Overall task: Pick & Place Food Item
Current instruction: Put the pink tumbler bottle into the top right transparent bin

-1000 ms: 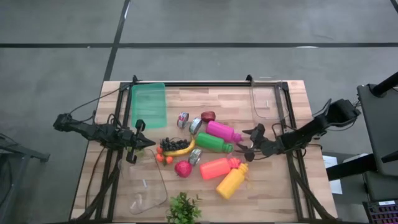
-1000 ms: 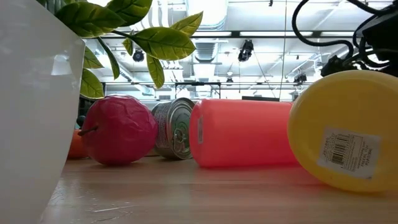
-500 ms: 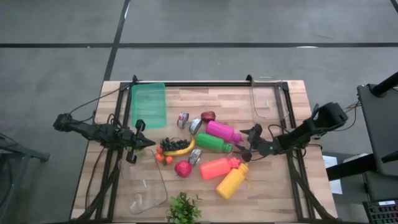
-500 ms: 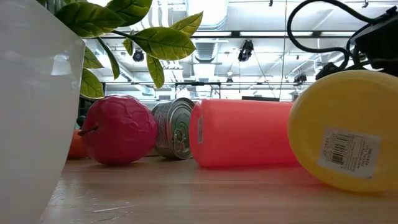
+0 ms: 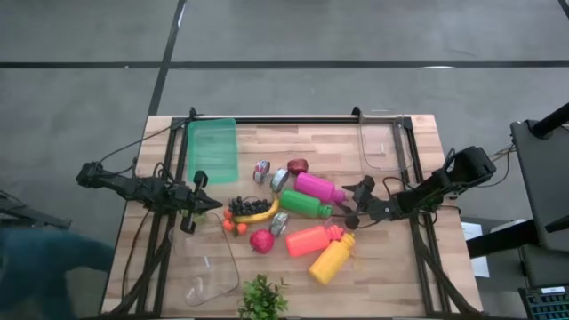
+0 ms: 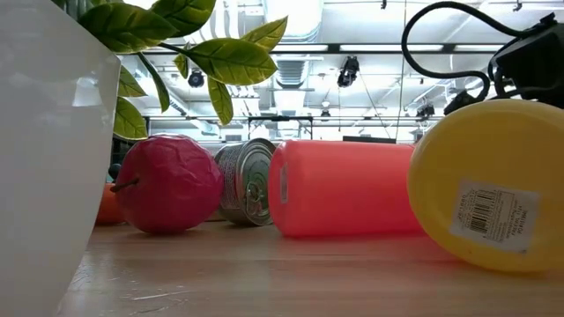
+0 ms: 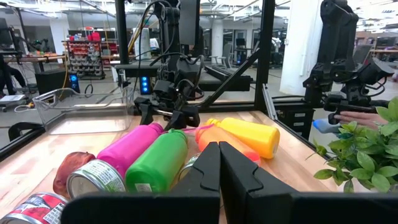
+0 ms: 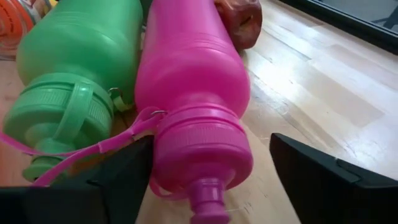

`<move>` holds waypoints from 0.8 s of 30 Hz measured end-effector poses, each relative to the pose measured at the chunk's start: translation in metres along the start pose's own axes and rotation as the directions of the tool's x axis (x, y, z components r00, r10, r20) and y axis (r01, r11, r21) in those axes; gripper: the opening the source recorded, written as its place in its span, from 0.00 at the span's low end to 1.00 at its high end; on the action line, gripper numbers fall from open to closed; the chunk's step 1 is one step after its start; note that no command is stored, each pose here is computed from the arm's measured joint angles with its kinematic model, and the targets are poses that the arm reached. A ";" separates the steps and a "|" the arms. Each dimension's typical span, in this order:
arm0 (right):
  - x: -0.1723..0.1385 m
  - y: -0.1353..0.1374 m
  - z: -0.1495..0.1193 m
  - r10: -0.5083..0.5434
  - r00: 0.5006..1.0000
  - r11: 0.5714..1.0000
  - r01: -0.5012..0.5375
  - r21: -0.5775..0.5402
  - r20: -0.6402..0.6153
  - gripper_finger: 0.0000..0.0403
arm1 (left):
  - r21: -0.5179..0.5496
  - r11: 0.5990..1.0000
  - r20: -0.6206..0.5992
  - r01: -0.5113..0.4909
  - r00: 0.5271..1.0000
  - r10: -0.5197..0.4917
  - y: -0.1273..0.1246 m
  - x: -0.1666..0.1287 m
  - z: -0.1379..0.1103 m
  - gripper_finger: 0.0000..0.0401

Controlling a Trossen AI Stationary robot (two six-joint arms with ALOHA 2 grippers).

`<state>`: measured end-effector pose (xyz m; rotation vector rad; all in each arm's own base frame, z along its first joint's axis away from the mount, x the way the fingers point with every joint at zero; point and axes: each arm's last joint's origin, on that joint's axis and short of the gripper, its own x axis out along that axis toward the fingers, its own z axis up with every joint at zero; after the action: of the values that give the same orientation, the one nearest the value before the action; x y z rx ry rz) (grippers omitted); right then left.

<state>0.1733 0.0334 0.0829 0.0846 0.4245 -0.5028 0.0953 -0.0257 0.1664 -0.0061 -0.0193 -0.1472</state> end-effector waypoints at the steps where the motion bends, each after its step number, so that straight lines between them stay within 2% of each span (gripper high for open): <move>1: 0.000 0.000 0.000 0.000 1.000 1.000 0.000 0.000 0.000 0.72 | 0.000 1.000 0.000 0.000 1.000 0.000 0.000 0.000 0.000 0.00; 6: 0.000 0.000 0.000 -0.002 1.000 1.000 0.002 -0.005 -0.001 0.59 | 0.000 1.000 0.000 0.000 1.000 0.000 0.000 0.000 0.000 0.00; 10: 0.001 -0.002 0.000 -0.011 1.000 1.000 0.011 -0.002 -0.003 0.54 | 0.000 1.000 0.000 0.000 1.000 0.000 0.000 0.000 0.000 0.00; 24: 0.002 0.001 0.005 -0.005 1.000 1.000 0.005 0.019 0.014 0.58 | 0.000 1.000 0.000 0.000 1.000 0.000 0.000 0.000 0.000 0.00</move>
<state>0.1771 0.0324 0.0868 0.0985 0.4062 -0.5124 0.0953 -0.0258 0.1664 -0.0061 -0.0196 -0.1475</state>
